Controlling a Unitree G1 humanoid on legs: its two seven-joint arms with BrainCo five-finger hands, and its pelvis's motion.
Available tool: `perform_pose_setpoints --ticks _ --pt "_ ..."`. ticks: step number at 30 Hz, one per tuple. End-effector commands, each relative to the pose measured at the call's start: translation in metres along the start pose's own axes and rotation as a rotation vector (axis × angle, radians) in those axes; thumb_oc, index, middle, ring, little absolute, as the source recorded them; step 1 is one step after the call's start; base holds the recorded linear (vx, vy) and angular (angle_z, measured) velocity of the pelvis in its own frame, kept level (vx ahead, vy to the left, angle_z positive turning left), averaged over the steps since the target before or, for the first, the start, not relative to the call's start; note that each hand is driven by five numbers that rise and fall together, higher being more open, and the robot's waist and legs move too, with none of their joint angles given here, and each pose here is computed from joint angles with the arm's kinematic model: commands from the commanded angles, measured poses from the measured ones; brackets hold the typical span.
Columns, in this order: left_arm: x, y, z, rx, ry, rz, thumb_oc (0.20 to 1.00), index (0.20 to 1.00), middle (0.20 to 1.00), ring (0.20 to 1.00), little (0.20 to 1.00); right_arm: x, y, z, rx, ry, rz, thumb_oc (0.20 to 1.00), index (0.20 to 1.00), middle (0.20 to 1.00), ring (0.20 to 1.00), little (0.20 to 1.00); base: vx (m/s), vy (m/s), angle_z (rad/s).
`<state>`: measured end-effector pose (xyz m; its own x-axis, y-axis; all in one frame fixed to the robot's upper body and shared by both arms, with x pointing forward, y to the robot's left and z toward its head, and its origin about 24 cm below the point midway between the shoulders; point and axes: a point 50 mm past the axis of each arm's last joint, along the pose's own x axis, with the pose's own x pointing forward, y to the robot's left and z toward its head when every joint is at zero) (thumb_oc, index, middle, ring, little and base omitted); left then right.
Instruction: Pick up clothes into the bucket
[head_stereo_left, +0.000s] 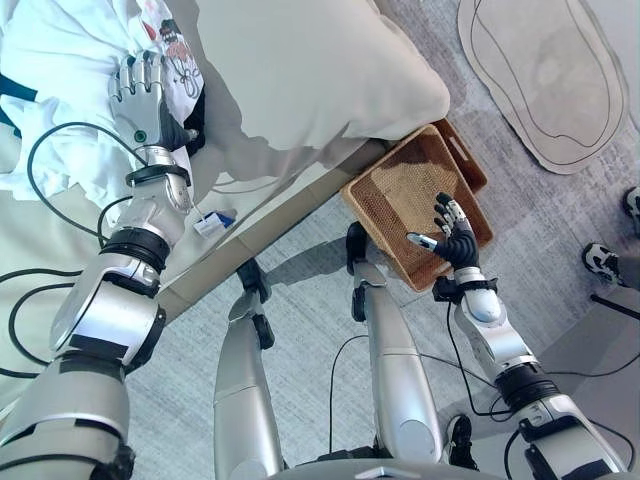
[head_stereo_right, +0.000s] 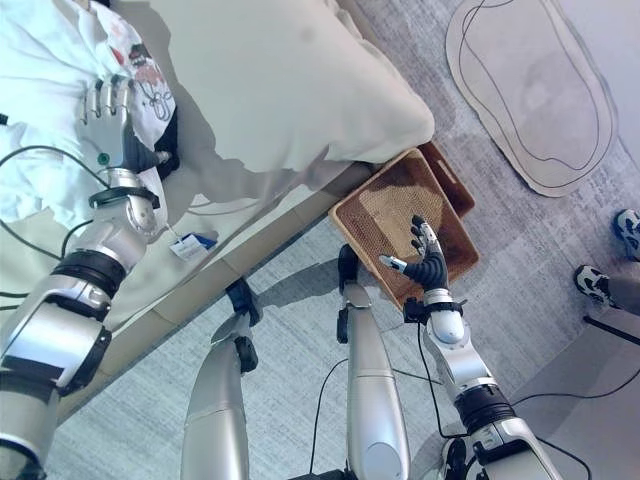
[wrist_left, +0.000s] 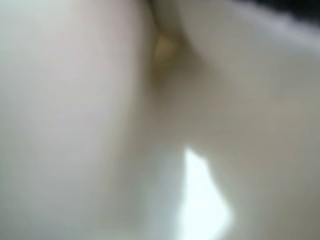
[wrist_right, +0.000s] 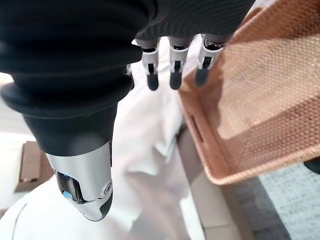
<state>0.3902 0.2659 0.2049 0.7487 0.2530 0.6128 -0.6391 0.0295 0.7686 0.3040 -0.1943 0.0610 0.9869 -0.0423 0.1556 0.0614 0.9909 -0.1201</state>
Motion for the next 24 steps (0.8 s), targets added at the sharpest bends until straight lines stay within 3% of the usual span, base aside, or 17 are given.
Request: perform_pose_setpoints --ticks 1,2,3,11,24 --pt "-0.037 -0.029 -0.062 0.150 0.212 -0.249 0.536 0.536 0.536 0.536 0.536 -0.011 -0.009 0.000 -0.033 -0.035 0.006 1.000 1.000 1.000 1.000 1.000 0.00 0.013 -0.04" --pt "-0.037 -0.029 -0.062 0.151 0.212 -0.251 0.438 0.438 0.438 0.438 0.438 -0.011 -0.009 0.000 -0.033 -0.033 0.007 1.000 1.000 1.000 1.000 1.000 0.01 0.021 -0.04" --pt "-0.039 -0.031 -0.063 0.156 0.211 -0.269 0.200 0.200 0.200 0.200 0.200 -0.011 -0.008 -0.001 -0.034 -0.028 0.010 1.000 1.000 1.000 1.000 1.000 0.00 0.000 0.00" --pt "-0.055 -0.040 -0.068 0.111 0.214 -0.307 0.200 0.200 0.200 0.200 0.200 -0.014 -0.010 -0.008 -0.051 0.010 0.016 1.000 1.000 1.000 1.000 1.000 -0.02 0.006 0.00" --pt "-0.079 -0.048 -0.031 -0.041 0.062 -0.274 0.200 0.200 0.200 0.200 0.200 -0.021 -0.015 -0.026 -0.085 0.097 -0.019 1.000 1.000 1.000 1.000 1.000 0.02 -0.008 0.06"
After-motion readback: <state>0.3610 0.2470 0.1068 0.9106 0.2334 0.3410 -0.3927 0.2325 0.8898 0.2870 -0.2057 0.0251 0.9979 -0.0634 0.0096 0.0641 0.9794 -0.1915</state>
